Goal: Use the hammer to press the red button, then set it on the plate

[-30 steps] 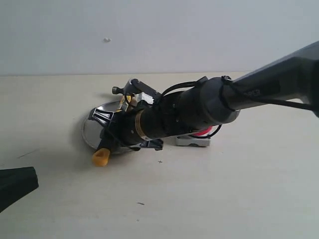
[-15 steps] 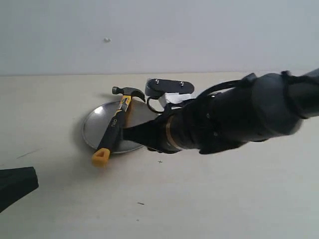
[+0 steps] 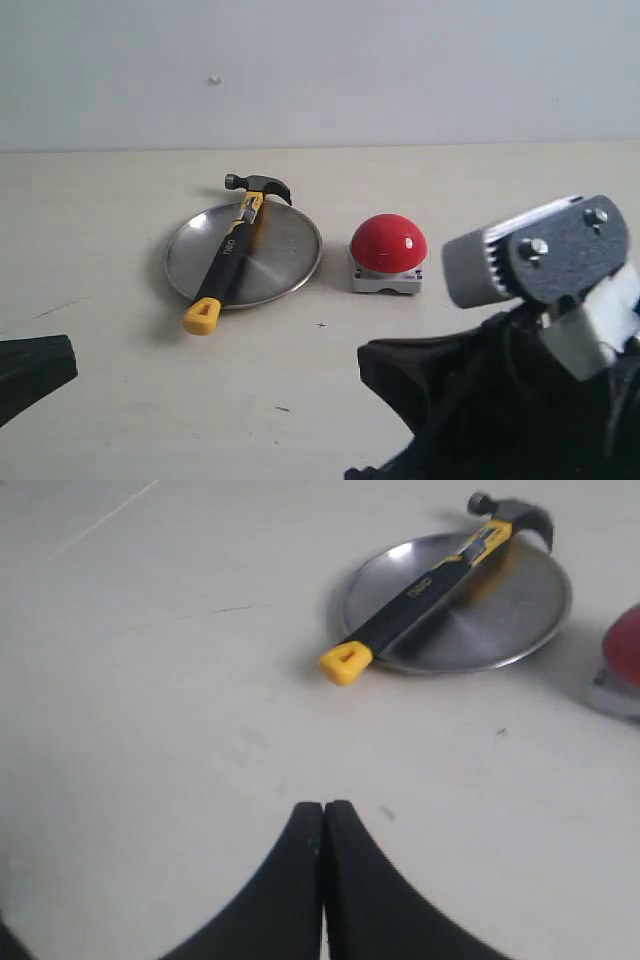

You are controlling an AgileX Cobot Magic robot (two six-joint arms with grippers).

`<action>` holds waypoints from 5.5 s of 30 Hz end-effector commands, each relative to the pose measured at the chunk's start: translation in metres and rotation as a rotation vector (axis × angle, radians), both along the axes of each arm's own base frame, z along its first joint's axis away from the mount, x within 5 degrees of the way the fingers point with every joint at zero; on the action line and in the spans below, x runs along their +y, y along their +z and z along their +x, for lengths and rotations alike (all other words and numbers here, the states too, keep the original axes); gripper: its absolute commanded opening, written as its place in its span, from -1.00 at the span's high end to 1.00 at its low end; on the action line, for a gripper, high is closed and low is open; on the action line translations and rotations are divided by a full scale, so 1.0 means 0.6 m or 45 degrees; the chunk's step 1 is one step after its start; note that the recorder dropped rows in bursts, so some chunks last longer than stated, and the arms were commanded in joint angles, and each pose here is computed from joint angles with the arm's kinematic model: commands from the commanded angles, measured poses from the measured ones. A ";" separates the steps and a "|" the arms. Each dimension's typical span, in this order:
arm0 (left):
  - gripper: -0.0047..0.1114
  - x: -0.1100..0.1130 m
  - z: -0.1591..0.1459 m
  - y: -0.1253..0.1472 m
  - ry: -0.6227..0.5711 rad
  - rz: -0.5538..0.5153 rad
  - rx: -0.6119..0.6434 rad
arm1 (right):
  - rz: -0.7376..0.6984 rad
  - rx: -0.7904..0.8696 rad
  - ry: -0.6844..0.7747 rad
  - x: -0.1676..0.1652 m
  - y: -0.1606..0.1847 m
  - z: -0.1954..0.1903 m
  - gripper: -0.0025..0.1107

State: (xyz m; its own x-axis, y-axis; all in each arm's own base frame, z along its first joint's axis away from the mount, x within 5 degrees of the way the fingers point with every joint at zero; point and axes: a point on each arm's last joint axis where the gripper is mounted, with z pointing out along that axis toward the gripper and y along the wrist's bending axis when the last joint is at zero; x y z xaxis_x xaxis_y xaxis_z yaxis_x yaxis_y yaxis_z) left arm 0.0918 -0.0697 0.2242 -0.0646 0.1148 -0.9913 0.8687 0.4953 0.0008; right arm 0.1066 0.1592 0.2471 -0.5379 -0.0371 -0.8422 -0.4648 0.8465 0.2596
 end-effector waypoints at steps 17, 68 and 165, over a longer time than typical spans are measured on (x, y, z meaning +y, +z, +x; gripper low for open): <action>0.92 -0.001 0.000 0.004 -0.009 -0.006 -0.015 | 0.160 -0.012 0.071 -0.027 0.031 -0.025 0.96; 0.92 -0.001 0.000 0.004 -0.009 -0.006 -0.015 | 0.170 -0.786 -0.943 -0.283 0.018 -0.085 0.96; 0.92 0.039 -0.072 -0.010 0.670 0.055 -0.515 | 0.138 -0.718 -0.809 -0.267 -0.058 -0.081 0.96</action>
State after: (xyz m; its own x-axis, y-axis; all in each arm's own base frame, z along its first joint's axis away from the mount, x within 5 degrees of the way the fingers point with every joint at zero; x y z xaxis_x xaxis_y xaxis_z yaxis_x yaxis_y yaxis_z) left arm 0.0511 -0.0485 0.2177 0.2336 0.2278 -0.9453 0.4647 0.8278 0.3144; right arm 0.0586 -0.0008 0.2129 0.0632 0.2351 -0.9699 -0.0010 0.9719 0.2355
